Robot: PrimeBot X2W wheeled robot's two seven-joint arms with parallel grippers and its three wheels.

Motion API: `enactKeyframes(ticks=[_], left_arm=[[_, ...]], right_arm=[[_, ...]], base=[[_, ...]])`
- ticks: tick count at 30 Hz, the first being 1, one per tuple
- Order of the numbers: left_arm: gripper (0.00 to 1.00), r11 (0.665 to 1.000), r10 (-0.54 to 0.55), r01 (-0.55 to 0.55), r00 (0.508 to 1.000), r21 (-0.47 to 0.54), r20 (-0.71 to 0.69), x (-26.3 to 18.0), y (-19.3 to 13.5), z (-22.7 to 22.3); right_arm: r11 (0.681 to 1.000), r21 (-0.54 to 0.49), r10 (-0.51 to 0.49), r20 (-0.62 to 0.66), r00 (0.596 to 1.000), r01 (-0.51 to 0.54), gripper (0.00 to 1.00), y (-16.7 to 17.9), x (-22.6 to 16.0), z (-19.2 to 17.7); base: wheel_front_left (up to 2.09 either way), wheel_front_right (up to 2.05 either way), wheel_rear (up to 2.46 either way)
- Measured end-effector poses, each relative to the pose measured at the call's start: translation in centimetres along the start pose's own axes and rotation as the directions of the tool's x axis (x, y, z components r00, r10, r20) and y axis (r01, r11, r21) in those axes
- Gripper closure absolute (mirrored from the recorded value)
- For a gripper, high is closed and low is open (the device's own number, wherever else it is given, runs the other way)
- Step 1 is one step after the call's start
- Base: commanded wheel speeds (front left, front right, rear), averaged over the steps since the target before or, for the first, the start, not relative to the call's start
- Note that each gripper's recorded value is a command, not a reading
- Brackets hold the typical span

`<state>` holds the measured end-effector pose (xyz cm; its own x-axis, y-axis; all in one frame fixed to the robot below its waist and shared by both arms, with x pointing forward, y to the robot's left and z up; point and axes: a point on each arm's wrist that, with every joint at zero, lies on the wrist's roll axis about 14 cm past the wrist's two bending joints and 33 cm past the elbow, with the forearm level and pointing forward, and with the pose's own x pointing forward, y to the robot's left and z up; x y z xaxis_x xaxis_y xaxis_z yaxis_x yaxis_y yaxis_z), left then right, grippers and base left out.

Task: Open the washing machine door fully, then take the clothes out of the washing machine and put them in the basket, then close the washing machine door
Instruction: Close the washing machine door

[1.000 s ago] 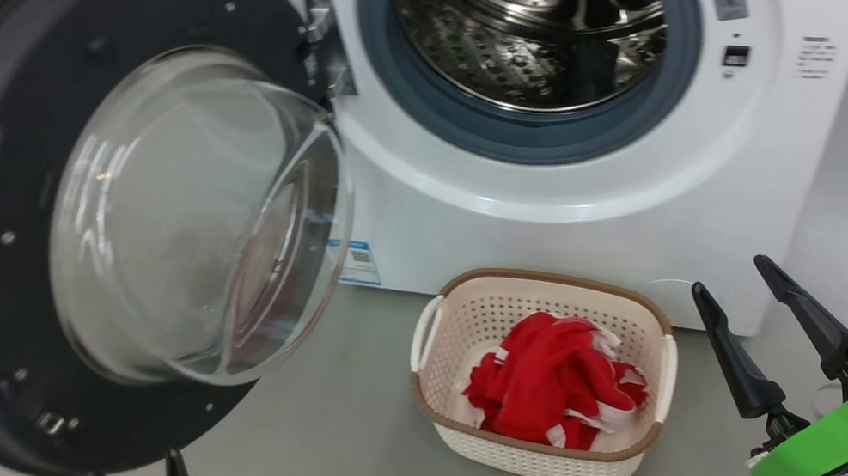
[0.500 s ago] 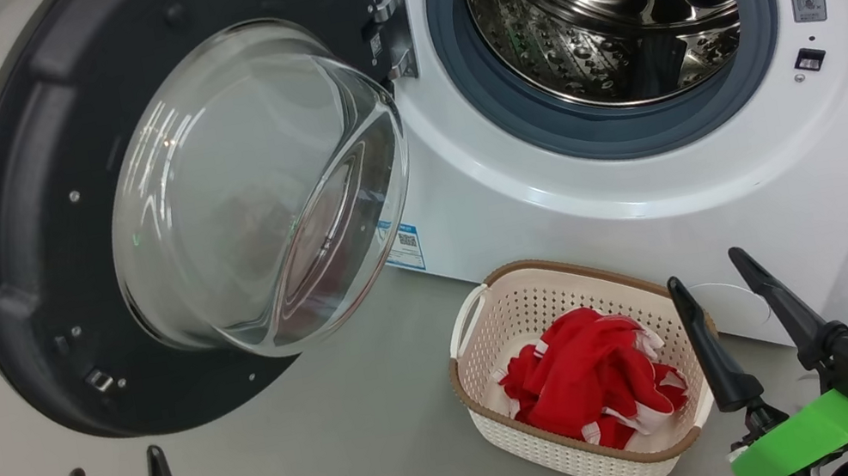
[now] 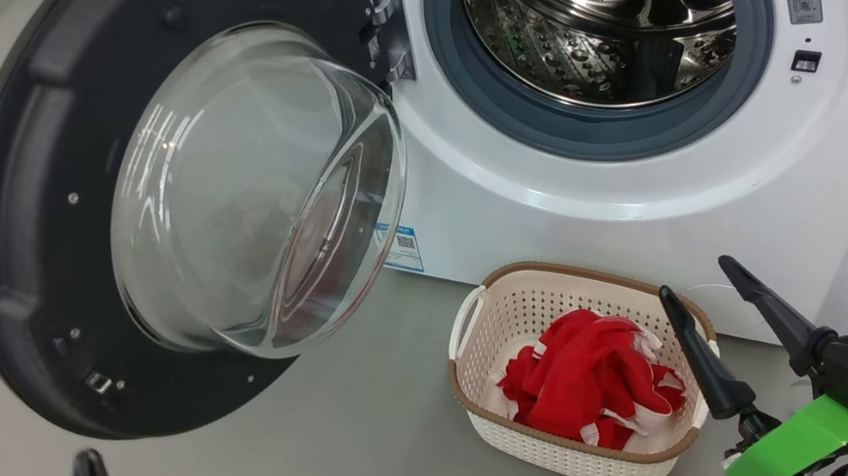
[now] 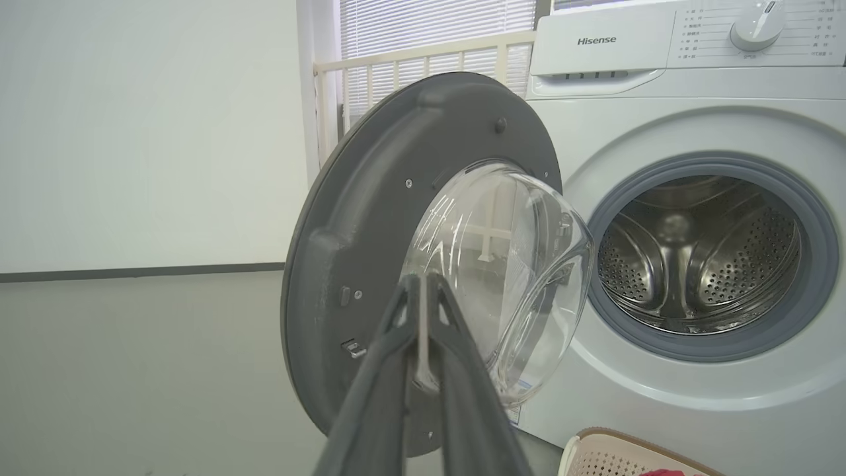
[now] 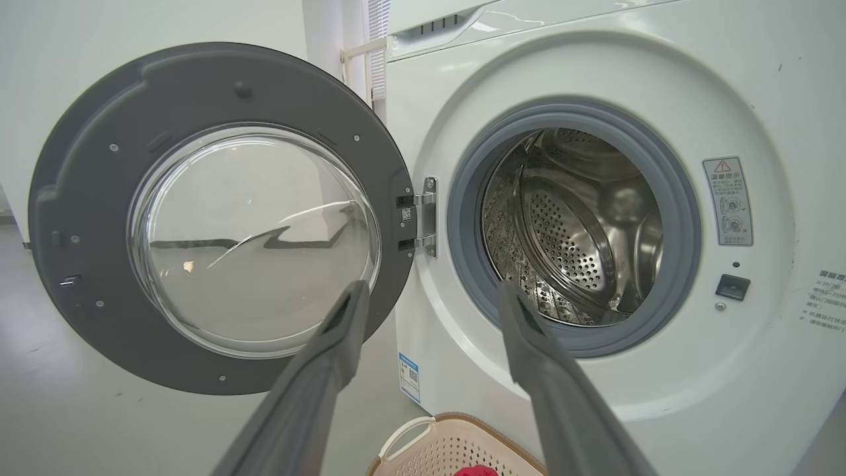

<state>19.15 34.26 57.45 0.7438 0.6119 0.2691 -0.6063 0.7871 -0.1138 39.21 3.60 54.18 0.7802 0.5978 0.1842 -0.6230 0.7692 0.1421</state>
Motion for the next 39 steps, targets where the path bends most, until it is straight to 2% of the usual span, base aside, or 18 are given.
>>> enactKeyframes(ticks=[5, 11, 18, 23, 25, 29, 31, 33, 39], left_arm=[[1.0, 1.0, 0.01, -0.011, 0.992, 0.009, 0.127, 2.9, 0.5, 3.5], [1.0, 0.999, 0.042, -0.033, 0.943, -0.031, 0.329, 7.1, 1.5, 9.8], [1.0, 0.978, 0.14, -0.063, 0.904, -0.198, 0.404, 12.0, 4.2, 13.6], [1.0, 0.923, 0.251, -0.129, 0.916, -0.363, 0.312, 15.5, 7.2, 12.7], [1.0, 0.885, 0.282, -0.159, 0.931, -0.437, 0.232, 16.8, 8.0, 11.3], [1.0, 0.718, 0.306, -0.206, 0.951, -0.665, 0.036, 19.2, 8.1, 8.6], [1.0, 0.644, 0.277, -0.225, 0.96, -0.731, -0.052, 20.1, 7.5, 7.4], [1.0, 0.586, 0.23, -0.246, 0.964, -0.772, -0.133, 20.7, 6.8, 6.2], [1.0, 0.46, 0.04, -0.32, 0.939, -0.828, -0.341, 21.1, 3.9, 2.4]], right_arm=[[1.0, 0.002, -0.004, -0.009, 1.0, 0.004, 0.0, -0.1, 0.0, -0.3], [1.0, 0.0, -0.009, -0.012, 1.0, 0.009, 0.0, -0.3, -0.2, -0.3], [0.999, -0.006, -0.034, -0.004, 0.999, 0.033, 0.0, -1.0, -0.5, 0.0], [0.998, -0.014, -0.054, 0.01, 0.998, 0.054, 0.0, -1.7, -0.8, 0.5], [0.998, -0.015, -0.064, 0.011, 0.998, 0.064, 0.0, -2.0, -1.0, 0.6], [0.996, -0.015, -0.084, 0.01, 0.996, 0.084, 0.0, -2.6, -1.3, 0.5], [0.996, -0.014, -0.089, 0.007, 0.996, 0.089, 0.0, -2.8, -1.4, 0.4], [0.995, -0.018, -0.094, 0.003, 0.996, 0.094, 0.0, -3.0, -1.5, 0.2], [0.995, -0.014, -0.101, -0.005, 0.995, 0.101, 0.0, -3.3, -1.6, -0.1]], base=[[0.0, 0.0, 0.0], [0.0, 0.0, 0.0], [0.0, 0.0, 0.0], [0.0, 0.0, 0.0], [0.0, 0.0, 0.0], [0.0, 0.0, 0.0], [0.0, 0.0, 0.0], [0.0, 0.0, 0.0], [0.0, 0.0, 0.0]])
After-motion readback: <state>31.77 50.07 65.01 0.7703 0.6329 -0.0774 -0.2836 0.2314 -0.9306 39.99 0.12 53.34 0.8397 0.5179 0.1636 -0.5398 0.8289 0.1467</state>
